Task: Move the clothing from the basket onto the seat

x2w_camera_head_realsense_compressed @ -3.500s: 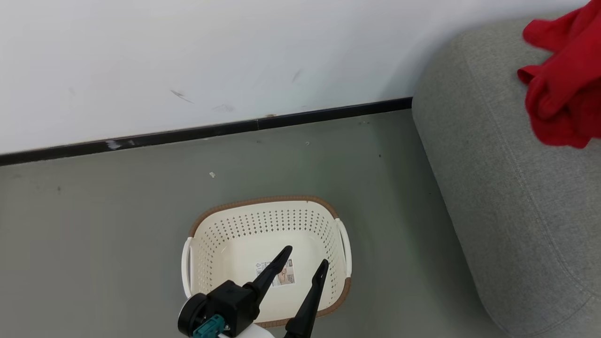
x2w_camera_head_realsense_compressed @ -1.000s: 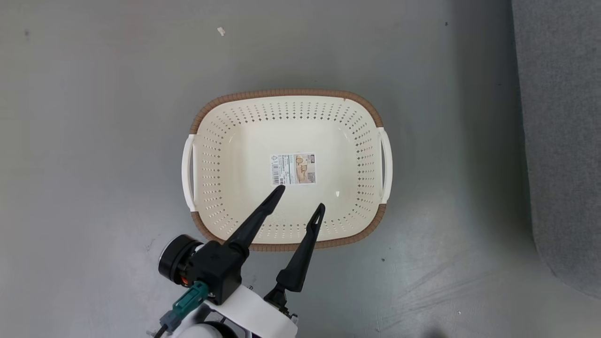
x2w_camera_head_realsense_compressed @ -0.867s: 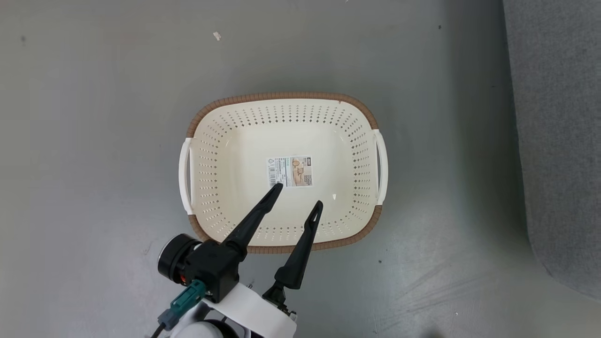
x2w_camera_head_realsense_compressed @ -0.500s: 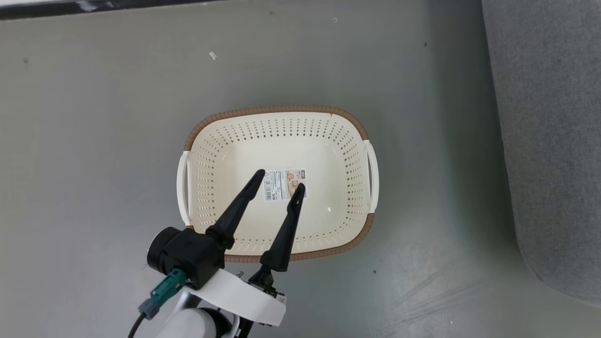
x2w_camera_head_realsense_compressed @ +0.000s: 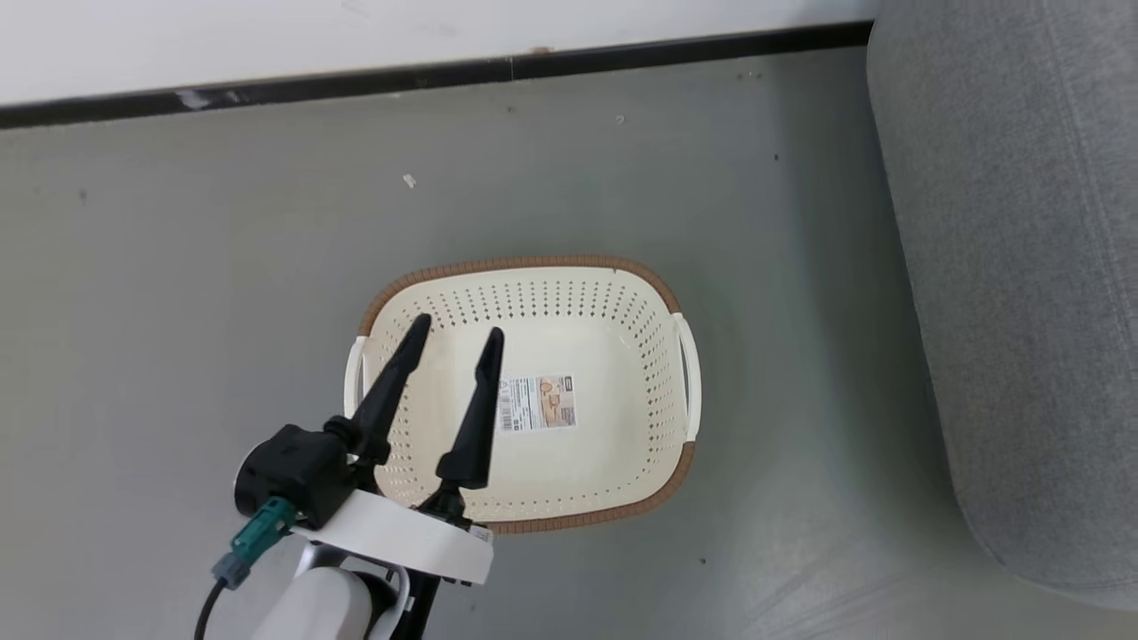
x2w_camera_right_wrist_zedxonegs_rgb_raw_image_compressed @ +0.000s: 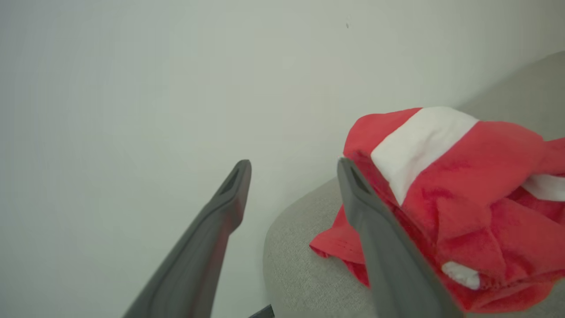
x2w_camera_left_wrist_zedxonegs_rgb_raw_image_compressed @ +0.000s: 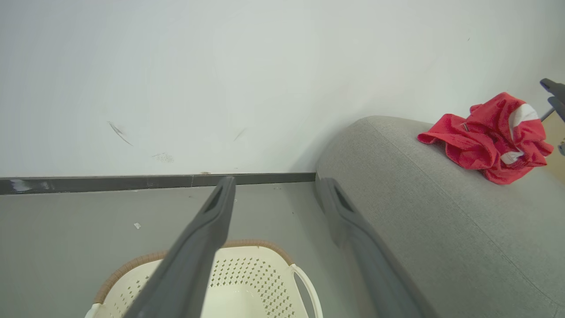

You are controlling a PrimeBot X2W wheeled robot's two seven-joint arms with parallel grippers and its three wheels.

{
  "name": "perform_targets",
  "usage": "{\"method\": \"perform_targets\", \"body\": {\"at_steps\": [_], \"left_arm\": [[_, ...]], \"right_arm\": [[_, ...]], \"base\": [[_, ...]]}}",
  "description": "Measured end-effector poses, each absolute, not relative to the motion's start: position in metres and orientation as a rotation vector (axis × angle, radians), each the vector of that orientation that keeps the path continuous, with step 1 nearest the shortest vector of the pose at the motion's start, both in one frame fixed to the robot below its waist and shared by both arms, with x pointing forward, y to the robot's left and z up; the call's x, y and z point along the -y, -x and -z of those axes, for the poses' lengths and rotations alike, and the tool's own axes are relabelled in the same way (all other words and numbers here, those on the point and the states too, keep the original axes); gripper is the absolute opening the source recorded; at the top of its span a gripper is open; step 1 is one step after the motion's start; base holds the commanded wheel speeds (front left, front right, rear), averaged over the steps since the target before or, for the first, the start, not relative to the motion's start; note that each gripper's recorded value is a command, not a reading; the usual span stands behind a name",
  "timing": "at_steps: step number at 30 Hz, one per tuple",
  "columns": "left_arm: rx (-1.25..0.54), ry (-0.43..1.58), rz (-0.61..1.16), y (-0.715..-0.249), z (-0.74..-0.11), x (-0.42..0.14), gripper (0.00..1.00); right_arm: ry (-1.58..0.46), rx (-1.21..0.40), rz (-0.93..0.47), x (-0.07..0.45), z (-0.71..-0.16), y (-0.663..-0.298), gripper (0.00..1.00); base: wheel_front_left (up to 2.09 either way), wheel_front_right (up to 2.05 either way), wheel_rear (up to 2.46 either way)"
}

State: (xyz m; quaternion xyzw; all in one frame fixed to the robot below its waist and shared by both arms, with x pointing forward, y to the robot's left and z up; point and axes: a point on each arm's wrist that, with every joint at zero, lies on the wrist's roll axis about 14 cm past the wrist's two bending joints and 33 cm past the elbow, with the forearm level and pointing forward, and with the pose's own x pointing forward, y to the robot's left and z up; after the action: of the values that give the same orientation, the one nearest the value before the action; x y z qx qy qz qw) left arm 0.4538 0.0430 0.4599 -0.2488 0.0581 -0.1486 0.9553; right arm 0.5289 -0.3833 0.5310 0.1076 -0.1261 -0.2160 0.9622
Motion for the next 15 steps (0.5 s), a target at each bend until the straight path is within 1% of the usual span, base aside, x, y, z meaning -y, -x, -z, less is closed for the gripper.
{"method": "perform_targets", "body": {"at_steps": [4,8,10,15], "left_arm": [[-0.093,0.504,0.257,-0.456,-0.467,-0.057,1.0],[-0.061,0.495,0.174,-0.457,-0.473,-0.08,1.0],[-0.072,0.505,0.128,-0.453,-0.469,-0.091,1.0],[-0.081,0.484,0.048,-0.44,-0.465,-0.114,1.0]], "right_arm": [[-0.162,0.192,0.345,0.352,-0.52,-0.521,1.0],[-0.155,0.158,0.276,0.324,-0.513,-0.513,1.0],[-0.17,0.153,0.247,0.31,-0.512,-0.511,1.0],[-0.139,0.107,0.107,0.256,-0.503,-0.505,1.0]], "base": [[0.0,0.0,0.0],[0.0,0.0,0.0],[0.0,0.0,0.0],[0.0,0.0,0.0]]}}
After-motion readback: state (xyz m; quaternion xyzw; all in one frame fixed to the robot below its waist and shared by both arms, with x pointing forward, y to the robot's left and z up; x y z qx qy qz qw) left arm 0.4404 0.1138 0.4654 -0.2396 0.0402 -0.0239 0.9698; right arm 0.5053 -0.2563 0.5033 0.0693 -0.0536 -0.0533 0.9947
